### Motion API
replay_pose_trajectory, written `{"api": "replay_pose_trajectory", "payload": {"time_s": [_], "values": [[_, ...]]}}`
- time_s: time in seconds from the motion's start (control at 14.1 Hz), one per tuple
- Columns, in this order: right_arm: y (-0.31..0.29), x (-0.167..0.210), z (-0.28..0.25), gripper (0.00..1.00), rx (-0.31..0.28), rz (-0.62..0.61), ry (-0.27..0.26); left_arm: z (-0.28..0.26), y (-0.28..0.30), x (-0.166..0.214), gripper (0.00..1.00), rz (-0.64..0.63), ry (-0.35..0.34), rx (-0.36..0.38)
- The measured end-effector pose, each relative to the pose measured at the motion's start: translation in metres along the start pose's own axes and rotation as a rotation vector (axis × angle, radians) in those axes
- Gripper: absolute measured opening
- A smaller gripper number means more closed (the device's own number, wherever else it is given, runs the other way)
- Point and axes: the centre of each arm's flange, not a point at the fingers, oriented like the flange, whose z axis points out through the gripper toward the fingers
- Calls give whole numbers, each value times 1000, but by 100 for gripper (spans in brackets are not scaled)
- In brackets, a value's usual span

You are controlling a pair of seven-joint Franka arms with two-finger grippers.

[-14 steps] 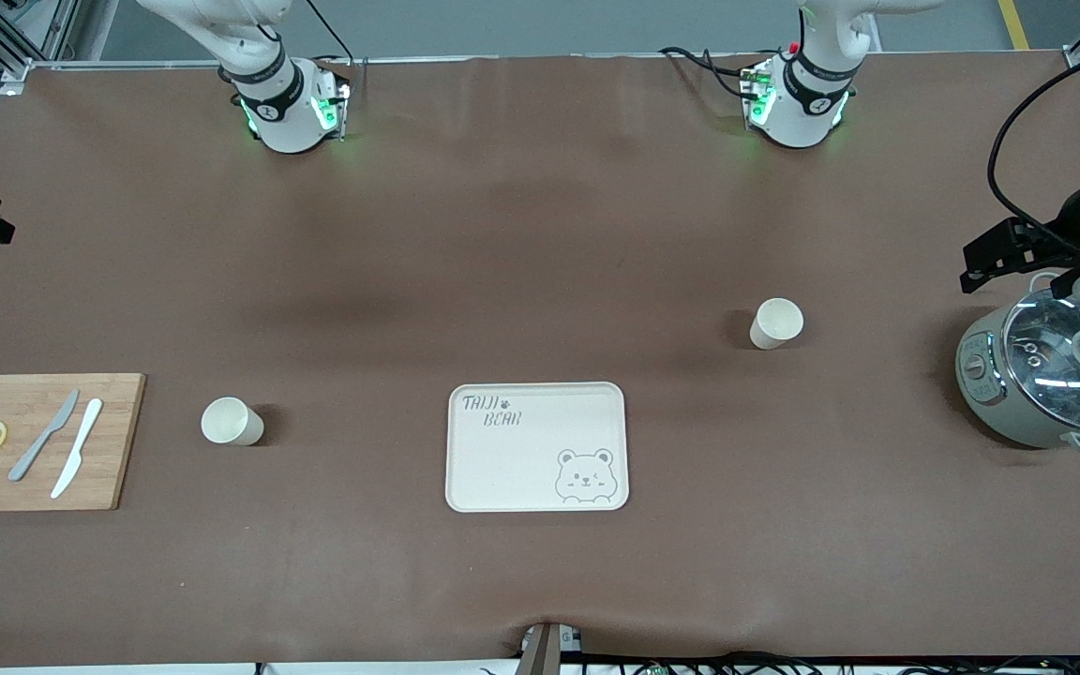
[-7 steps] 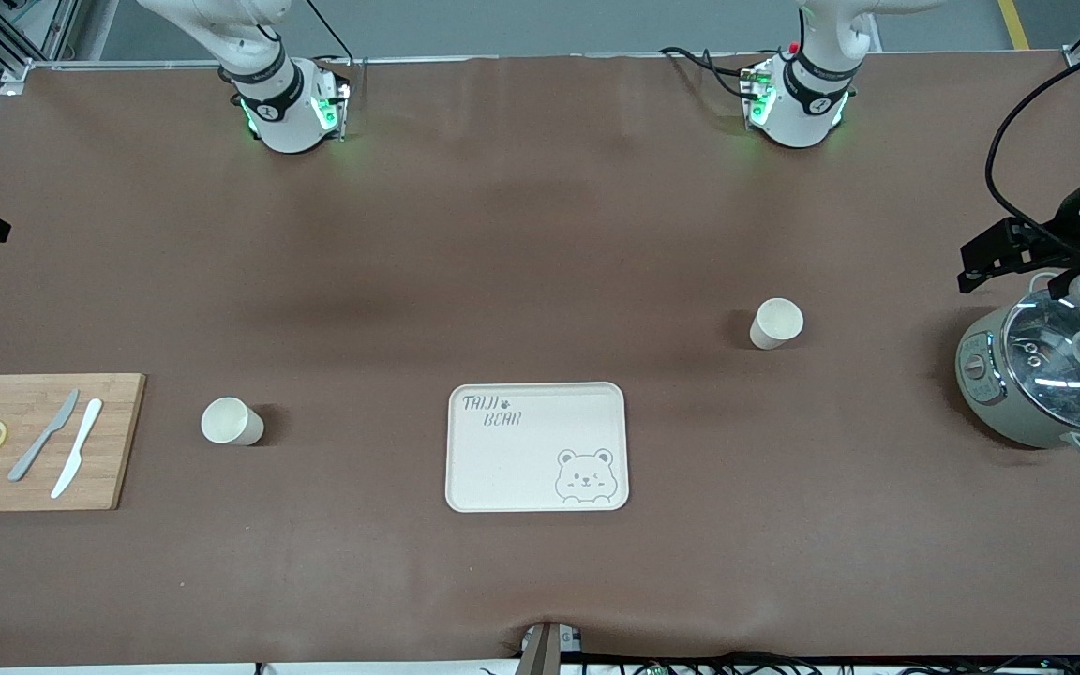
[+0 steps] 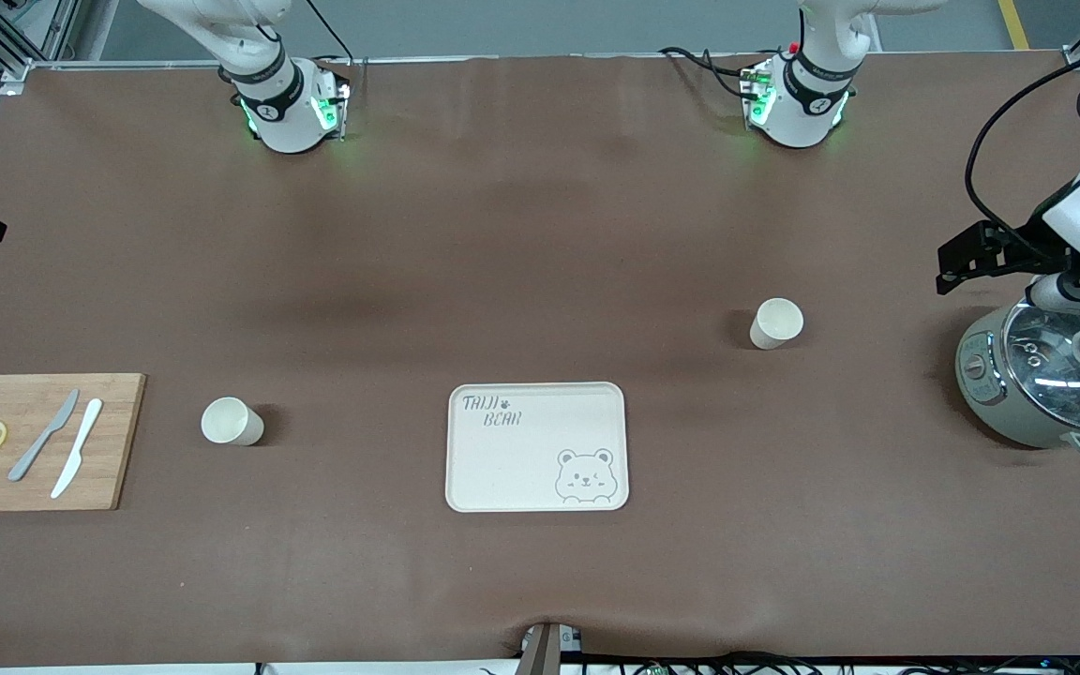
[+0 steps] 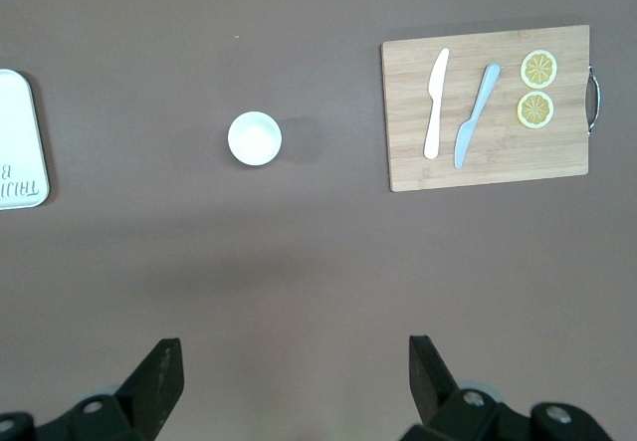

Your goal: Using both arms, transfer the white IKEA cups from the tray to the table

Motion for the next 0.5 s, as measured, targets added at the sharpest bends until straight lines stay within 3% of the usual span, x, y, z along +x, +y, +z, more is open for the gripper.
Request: {"api": "replay_pose_trajectory", "payload": {"time_s": [0.5], "values": [[3, 0, 0, 100, 0, 5, 0, 1, 2, 0, 100, -8, -3, -1]]}}
